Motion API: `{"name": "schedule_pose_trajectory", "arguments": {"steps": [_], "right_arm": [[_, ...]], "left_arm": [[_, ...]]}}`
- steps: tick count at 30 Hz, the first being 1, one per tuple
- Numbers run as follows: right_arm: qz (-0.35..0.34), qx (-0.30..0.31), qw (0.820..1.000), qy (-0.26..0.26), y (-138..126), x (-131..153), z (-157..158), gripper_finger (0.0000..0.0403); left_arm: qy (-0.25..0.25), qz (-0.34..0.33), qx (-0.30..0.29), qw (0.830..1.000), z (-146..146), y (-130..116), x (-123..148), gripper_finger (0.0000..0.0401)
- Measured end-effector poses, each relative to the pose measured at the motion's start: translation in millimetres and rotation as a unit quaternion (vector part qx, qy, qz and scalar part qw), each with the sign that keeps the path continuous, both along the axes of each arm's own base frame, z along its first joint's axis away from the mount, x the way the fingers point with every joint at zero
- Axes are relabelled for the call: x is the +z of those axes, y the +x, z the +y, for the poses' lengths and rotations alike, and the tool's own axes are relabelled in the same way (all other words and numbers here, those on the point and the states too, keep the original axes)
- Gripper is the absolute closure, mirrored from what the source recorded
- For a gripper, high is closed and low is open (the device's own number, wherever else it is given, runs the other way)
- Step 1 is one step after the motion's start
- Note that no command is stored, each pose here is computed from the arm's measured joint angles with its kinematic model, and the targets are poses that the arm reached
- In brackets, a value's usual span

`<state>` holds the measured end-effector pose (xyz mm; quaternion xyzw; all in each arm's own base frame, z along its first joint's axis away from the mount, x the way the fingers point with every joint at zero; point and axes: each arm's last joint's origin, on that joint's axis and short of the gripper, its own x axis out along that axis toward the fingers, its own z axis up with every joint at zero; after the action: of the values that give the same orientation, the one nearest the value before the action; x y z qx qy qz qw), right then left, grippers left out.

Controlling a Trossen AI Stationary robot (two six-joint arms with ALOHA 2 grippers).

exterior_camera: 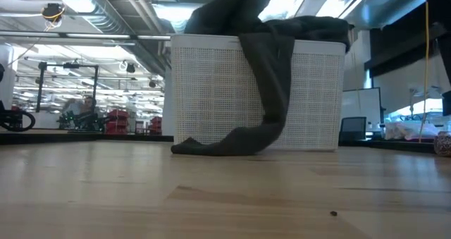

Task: Sort clothes
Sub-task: Put the black hoodie into the white laundry bin

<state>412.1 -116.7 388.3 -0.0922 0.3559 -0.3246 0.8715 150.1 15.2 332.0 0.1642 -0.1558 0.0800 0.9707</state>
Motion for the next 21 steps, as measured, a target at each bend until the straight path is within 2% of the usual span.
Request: {"name": "schedule_pose_trajectory", "arguments": {"steps": [4,9,11,14,18,21], "right_arm": [[0.057,0.021,0.998,-0.013,0.8,-5.9,8.5,0.0259],[0.027,0.045,0.998,-0.04,-27.3,48.0,41.4,0.0212],[0.011,0.054,0.998,-0.042,-41.1,67.0,55.5,0.0204],[-0.007,0.067,0.997,-0.039,-58.5,80.5,77.7,0.0202],[-0.024,0.066,0.997,0.009,-83.3,89.8,106.3,0.0204],[0.009,0.08,0.995,0.063,-93.7,81.3,132.9,0.0205]], "left_arm": [[0.0,0.001,0.0,1.0,0.0,0.0,-0.1,0.0386],[0.002,0.004,0.001,1.0,0.0,0.2,-0.7,0.0386],[0.005,0.005,0.002,1.0,0.0,0.2,-0.8,0.0386],[0.0,0.004,0.0,1.0,0.0,0.3,-0.8,0.0386],[-0.003,0.008,-0.001,1.0,0.0,0.4,-1.5,0.0386],[-0.002,0.014,0.0,1.0,0.1,0.8,-2.6,0.0386]]}}
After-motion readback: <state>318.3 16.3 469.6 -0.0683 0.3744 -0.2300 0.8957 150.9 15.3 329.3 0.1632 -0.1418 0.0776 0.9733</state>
